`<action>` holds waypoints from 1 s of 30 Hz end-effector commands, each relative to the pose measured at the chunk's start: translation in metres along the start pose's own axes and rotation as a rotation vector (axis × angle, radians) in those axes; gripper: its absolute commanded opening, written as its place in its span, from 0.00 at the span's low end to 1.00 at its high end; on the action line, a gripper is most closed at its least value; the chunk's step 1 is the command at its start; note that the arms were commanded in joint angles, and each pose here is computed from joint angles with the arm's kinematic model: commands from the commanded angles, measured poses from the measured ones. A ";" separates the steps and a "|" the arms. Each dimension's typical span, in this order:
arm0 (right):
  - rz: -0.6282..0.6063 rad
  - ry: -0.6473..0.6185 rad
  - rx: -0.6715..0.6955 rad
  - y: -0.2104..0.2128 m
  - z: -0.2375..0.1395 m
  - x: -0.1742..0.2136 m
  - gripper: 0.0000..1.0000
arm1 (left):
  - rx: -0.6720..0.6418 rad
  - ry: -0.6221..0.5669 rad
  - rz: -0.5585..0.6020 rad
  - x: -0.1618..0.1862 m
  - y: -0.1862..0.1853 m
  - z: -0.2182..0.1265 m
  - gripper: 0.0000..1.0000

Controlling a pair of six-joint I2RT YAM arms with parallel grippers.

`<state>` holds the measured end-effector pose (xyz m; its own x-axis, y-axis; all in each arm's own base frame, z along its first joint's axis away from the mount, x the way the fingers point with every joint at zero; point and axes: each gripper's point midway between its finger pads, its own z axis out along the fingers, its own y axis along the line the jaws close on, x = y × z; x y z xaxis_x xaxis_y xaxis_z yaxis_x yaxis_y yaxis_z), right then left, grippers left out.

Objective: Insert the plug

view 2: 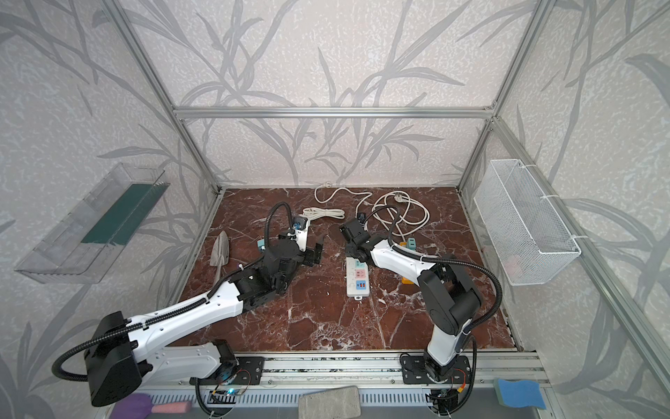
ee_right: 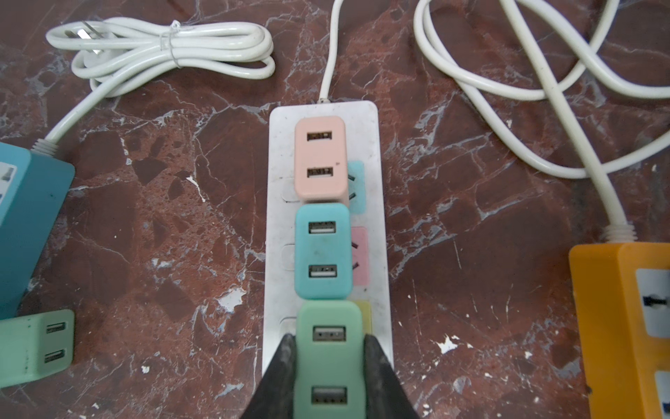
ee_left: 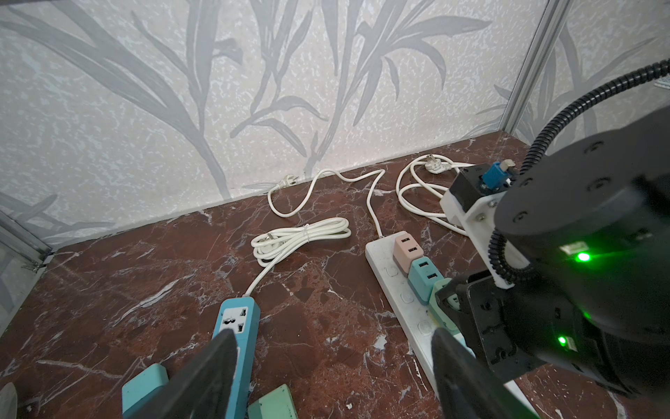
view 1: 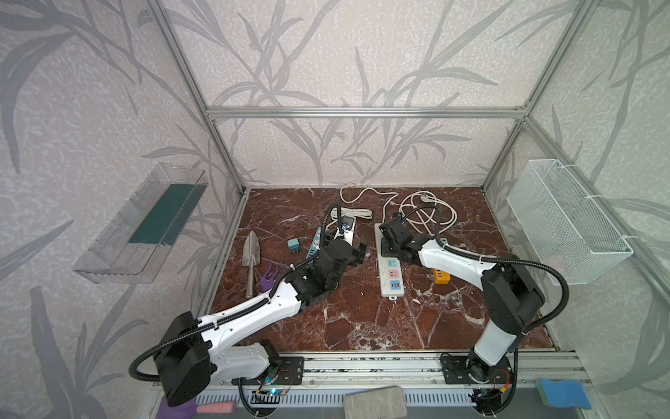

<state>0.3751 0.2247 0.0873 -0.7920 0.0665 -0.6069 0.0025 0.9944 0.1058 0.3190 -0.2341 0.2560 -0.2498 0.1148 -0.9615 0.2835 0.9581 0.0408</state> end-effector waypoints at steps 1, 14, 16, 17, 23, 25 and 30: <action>-0.083 0.242 0.122 -0.038 0.013 0.085 0.00 | -0.001 -0.020 -0.039 -0.012 0.002 -0.003 0.84; -0.073 0.150 0.081 -0.025 0.008 0.049 0.00 | 0.004 -0.016 -0.040 -0.011 0.000 -0.002 0.84; -0.066 0.126 0.075 -0.022 0.008 0.036 0.00 | 0.003 -0.017 -0.041 -0.012 0.000 -0.002 0.84; -0.058 0.110 0.075 -0.022 0.008 0.029 0.00 | 0.003 -0.019 -0.043 -0.012 0.001 -0.003 0.84; 0.026 0.090 0.034 -0.021 0.015 0.018 0.00 | 0.008 -0.020 -0.046 -0.013 0.000 -0.004 0.84; 0.047 0.058 -0.004 -0.018 0.011 0.022 0.00 | 0.005 -0.021 -0.045 -0.013 0.001 -0.004 0.84; 0.096 -0.056 -0.038 -0.024 -0.019 0.003 0.00 | 0.010 -0.014 -0.050 -0.011 -0.001 -0.002 0.84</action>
<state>0.3720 0.2111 0.0954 -0.7538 0.1617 -0.6369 0.0336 0.9775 0.2084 0.3187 -0.2352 0.2558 -0.2550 0.1005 -0.9617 0.2856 0.9580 0.0244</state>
